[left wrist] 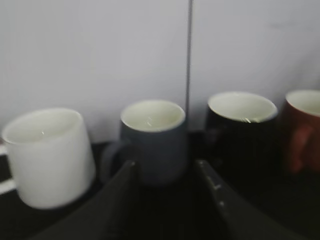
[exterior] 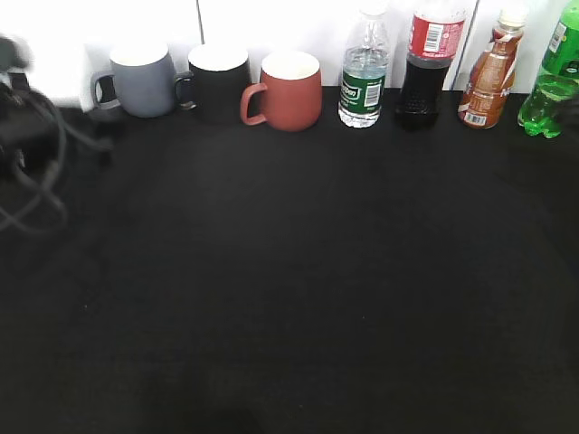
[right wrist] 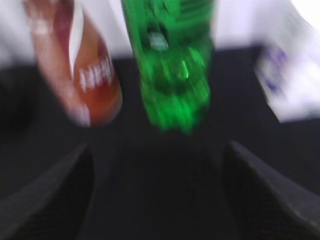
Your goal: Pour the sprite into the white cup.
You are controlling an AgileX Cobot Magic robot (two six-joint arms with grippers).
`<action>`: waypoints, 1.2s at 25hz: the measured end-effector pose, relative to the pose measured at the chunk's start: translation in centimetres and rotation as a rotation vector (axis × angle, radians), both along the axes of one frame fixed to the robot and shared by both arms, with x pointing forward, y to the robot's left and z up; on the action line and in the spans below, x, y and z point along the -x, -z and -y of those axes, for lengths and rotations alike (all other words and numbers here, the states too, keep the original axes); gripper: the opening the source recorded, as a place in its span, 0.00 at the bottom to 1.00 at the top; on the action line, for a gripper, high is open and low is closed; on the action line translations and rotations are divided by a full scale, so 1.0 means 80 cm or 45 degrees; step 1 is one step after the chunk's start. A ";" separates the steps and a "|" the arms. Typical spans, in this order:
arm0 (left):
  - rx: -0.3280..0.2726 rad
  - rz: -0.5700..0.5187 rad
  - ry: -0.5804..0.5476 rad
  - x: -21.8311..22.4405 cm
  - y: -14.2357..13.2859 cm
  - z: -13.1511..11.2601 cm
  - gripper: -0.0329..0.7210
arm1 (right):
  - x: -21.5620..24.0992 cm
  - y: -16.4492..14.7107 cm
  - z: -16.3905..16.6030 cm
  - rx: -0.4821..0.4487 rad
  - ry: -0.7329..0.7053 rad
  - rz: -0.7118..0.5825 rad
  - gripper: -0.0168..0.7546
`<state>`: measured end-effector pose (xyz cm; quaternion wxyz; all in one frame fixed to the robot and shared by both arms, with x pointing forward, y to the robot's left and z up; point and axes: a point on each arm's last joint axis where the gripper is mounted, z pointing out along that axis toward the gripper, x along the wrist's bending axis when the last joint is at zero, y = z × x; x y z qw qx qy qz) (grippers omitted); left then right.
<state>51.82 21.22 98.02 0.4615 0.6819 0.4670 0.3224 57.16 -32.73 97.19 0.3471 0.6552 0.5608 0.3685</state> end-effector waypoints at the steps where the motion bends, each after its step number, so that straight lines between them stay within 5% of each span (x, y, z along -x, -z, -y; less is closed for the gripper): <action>1: -0.046 -0.145 -0.011 0.007 -0.002 0.004 0.68 | 0.019 -0.021 -0.001 0.020 0.013 -0.094 0.79; 5: -0.193 -0.751 -0.078 0.032 -0.029 0.009 0.71 | 0.091 -0.071 -0.027 0.101 -0.097 -0.419 0.79; 8: -0.225 -0.920 -0.092 0.071 -0.062 -0.004 0.71 | 0.144 -0.107 -0.054 0.000 -0.236 -0.482 0.77; 12: -0.253 -1.012 -0.092 0.137 -0.106 -0.029 0.72 | 0.237 -0.140 -0.055 0.020 -0.322 -0.534 0.76; 15: -0.202 -0.857 -0.076 0.210 -0.125 -0.057 0.74 | 0.315 -0.145 -0.053 0.040 -0.343 -0.440 0.78; 18: -0.153 -0.676 -0.064 0.274 -0.106 -0.082 0.75 | 0.374 -0.132 -0.050 0.083 -0.334 -0.252 0.78; 22: -0.074 -0.337 -0.025 0.320 -0.103 -0.101 0.75 | 0.397 -0.104 -0.048 0.098 -0.324 -0.164 0.78; 30: -0.072 -0.328 -0.023 0.320 -0.102 -0.101 0.73 | 0.391 -0.101 -0.048 0.098 -0.315 -0.124 0.78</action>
